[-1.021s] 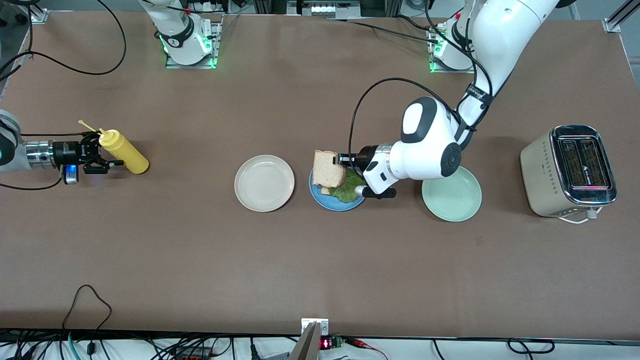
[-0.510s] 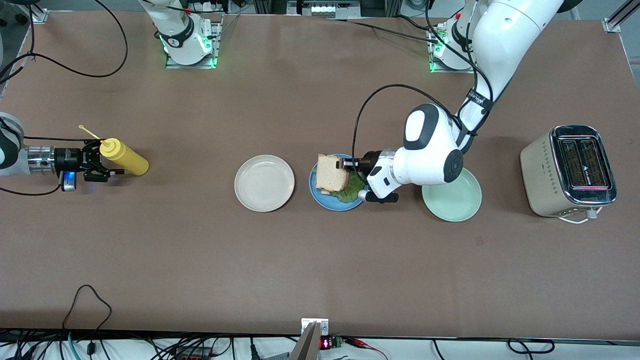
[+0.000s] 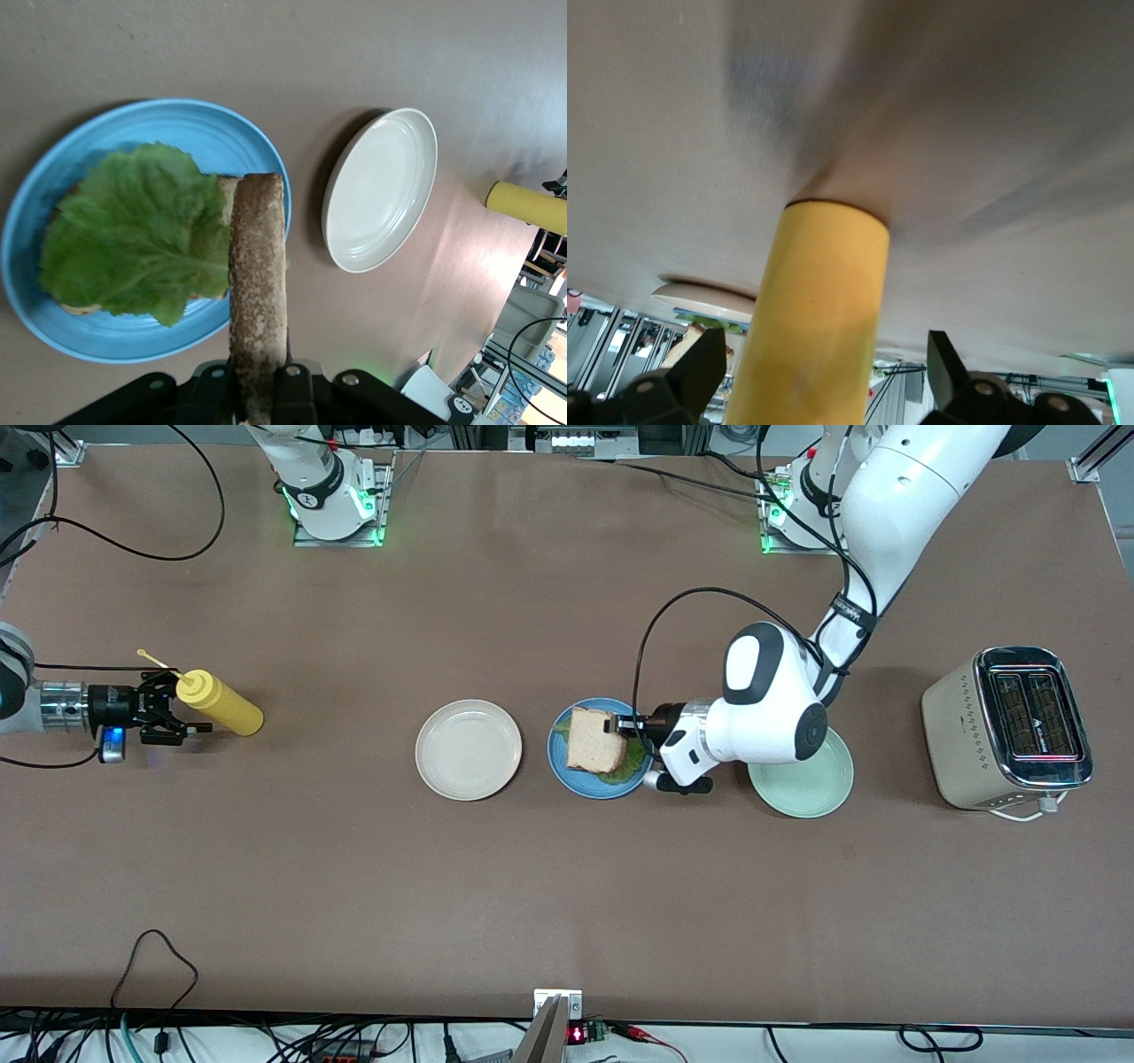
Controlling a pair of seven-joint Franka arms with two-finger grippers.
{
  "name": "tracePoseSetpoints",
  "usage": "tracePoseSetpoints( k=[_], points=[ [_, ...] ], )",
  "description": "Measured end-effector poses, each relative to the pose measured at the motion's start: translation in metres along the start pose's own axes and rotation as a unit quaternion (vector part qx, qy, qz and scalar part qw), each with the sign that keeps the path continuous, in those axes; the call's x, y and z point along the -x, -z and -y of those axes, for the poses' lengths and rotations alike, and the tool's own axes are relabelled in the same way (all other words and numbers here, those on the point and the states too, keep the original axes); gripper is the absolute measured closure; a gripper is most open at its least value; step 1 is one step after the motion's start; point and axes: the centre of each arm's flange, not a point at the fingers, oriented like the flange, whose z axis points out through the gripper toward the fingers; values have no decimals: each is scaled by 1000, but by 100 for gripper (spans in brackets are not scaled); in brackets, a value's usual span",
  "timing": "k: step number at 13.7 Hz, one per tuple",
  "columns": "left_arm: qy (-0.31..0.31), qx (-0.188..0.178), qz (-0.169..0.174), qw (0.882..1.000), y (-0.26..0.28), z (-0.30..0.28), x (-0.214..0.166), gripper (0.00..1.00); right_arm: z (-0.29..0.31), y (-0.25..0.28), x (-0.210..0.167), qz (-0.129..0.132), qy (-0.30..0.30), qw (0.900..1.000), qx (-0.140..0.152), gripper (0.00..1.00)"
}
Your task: Make sandwich in blue plate with both arms
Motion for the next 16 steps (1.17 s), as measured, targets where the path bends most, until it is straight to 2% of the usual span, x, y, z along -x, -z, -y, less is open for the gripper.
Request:
tracePoseSetpoints(
  k=[2,10,12,16],
  points=[
    [-6,2,-2,1000,4,8,-5,89,-7,12,-2,-9,3,1000,2,0],
    [4,13,13,1000,-14,31,-12,89,-16,48,7,-5,20,1000,17,0],
    [6,14,15,1000,-16,39,-14,74,-16,59,12,-3,23,1000,21,0],
    [8,19,17,1000,-20,49,-20,33,-22,73,15,-3,34,999,27,0]
  ],
)
